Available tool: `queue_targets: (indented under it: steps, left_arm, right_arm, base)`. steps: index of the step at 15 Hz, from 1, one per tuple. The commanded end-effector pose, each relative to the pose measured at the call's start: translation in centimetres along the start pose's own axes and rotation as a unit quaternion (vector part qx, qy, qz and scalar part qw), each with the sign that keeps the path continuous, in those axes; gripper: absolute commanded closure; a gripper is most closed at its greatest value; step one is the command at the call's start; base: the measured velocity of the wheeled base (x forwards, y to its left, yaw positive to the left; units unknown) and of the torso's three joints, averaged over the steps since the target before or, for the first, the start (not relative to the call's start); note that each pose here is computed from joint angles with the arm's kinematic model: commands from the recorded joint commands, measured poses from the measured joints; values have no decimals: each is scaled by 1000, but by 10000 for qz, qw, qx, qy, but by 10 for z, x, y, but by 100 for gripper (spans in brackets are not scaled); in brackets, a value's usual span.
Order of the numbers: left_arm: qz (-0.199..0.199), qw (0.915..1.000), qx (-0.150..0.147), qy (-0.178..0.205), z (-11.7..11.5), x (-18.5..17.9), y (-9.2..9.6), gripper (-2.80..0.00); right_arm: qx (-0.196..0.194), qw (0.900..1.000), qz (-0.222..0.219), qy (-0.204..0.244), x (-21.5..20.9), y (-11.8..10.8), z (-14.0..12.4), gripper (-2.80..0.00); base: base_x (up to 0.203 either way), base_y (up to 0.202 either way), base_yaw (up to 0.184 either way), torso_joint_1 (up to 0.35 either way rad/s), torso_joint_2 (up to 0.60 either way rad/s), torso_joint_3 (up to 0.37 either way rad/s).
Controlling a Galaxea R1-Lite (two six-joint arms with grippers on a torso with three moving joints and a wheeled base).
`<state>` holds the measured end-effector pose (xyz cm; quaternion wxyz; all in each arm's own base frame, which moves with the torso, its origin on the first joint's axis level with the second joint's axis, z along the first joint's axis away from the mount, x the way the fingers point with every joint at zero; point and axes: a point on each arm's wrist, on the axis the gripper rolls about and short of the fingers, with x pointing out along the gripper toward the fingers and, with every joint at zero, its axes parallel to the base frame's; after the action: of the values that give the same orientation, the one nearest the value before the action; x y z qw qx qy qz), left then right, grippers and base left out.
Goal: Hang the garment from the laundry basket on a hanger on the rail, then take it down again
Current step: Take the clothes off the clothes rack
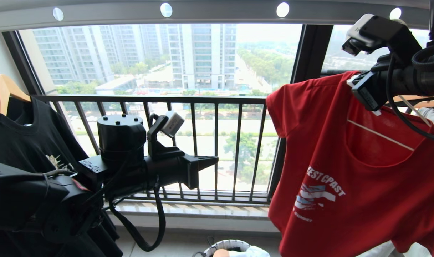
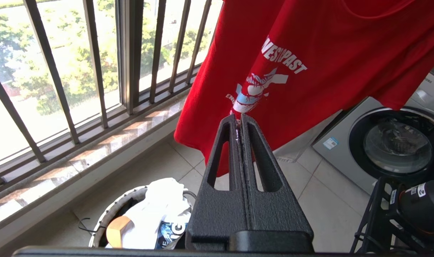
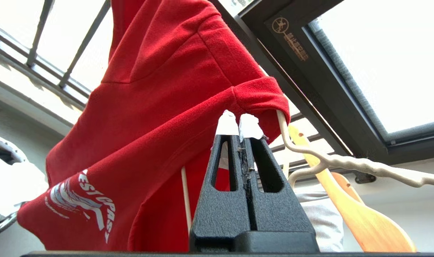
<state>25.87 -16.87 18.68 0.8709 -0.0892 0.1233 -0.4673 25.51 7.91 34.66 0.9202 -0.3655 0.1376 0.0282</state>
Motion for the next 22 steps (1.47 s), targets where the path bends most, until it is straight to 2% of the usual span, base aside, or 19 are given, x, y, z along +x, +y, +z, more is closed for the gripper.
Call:
queue_targets:
  steps: [1,10,15,20,22]
  left_arm:
    - [-13,10000,-4,-1,-1,1,0,0]
    - [-12,10000,-8,6,-1,1,0,0]
    - [-16,10000,3,-15,0,0,0,0]
    - [-20,10000,12,-35,1,-1,-1,0]
    - [-20,10000,12,-35,1,-1,-1,0]
  right_arm:
    - [-74,9999,117,-15,3,8,3,0]
    - [-204,9990,184,356,30,24,-1,0]
    - [-338,9965,392,654,43,40,-14,0]
    - [-412,9944,521,825,47,49,-23,0]
    - [-402,9948,512,786,35,46,-26,0]
  base:
    - [0,0,0,0,0,0]
    - [0,0,0,0,0,0]
    - [0,0,0,0,0,0]
    - [0,0,0,0,0,0]
    - [0,0,0,0,0,0]
